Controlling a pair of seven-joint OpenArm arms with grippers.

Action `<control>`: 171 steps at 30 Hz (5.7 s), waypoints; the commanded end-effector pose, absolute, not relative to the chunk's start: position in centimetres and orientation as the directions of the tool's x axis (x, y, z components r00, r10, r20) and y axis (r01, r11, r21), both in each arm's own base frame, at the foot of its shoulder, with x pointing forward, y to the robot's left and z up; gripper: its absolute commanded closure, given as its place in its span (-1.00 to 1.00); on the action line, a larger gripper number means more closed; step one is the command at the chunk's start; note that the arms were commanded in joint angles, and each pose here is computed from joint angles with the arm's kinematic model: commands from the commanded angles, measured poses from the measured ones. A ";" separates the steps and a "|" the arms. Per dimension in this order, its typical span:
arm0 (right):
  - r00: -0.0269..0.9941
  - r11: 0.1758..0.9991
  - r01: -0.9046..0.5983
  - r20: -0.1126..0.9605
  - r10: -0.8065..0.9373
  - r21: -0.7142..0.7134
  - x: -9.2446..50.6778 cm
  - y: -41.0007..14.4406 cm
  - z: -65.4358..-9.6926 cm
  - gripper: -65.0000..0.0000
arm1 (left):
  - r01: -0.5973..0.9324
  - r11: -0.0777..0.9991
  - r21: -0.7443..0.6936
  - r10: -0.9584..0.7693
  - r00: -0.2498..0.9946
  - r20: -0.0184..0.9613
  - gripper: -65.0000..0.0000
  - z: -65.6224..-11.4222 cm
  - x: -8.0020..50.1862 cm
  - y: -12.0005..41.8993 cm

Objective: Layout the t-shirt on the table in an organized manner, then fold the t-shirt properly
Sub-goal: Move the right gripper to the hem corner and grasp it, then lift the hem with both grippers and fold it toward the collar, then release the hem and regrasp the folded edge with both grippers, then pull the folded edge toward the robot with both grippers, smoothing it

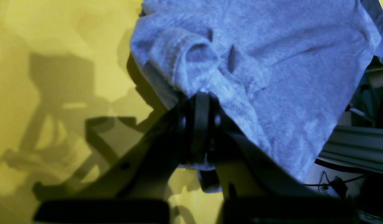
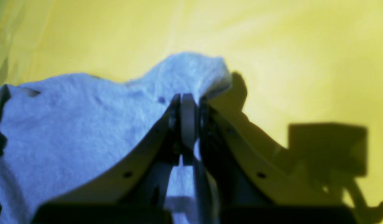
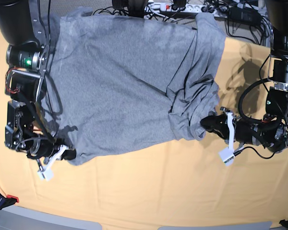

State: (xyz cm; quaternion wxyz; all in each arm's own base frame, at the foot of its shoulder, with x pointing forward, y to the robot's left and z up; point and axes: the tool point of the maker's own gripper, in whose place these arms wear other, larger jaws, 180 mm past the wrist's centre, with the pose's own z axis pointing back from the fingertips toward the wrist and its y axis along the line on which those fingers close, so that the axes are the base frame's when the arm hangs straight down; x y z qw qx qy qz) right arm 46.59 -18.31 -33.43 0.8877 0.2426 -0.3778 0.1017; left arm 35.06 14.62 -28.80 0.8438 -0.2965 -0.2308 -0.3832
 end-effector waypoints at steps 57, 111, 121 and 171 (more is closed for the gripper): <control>0.737 0.868 -0.487 0.581 0.346 0.101 36.6 -26.7 -29.8 1.00 | 0.791 0.497 -0.356 -0.371 0.565 0.737 1.00 -22.6 37.1 15.6; 0.734 0.838 -0.357 0.679 -0.020 0.412 42.9 -13.4 -37.3 -0.12 | 0.691 0.559 -0.459 -0.391 0.707 0.589 -0.45 -28.8 32.1 18.8; 0.663 0.788 -0.451 0.749 -0.020 0.420 45.0 -11.5 -33.6 1.00 | 0.691 0.559 -0.458 -0.391 0.707 0.590 -0.45 -28.8 32.1 18.9; 0.352 0.978 -0.048 0.913 0.206 -0.202 56.6 -20.1 -21.6 1.00 | 0.725 0.579 -0.372 -0.176 0.556 0.812 -0.45 -20.6 37.9 19.1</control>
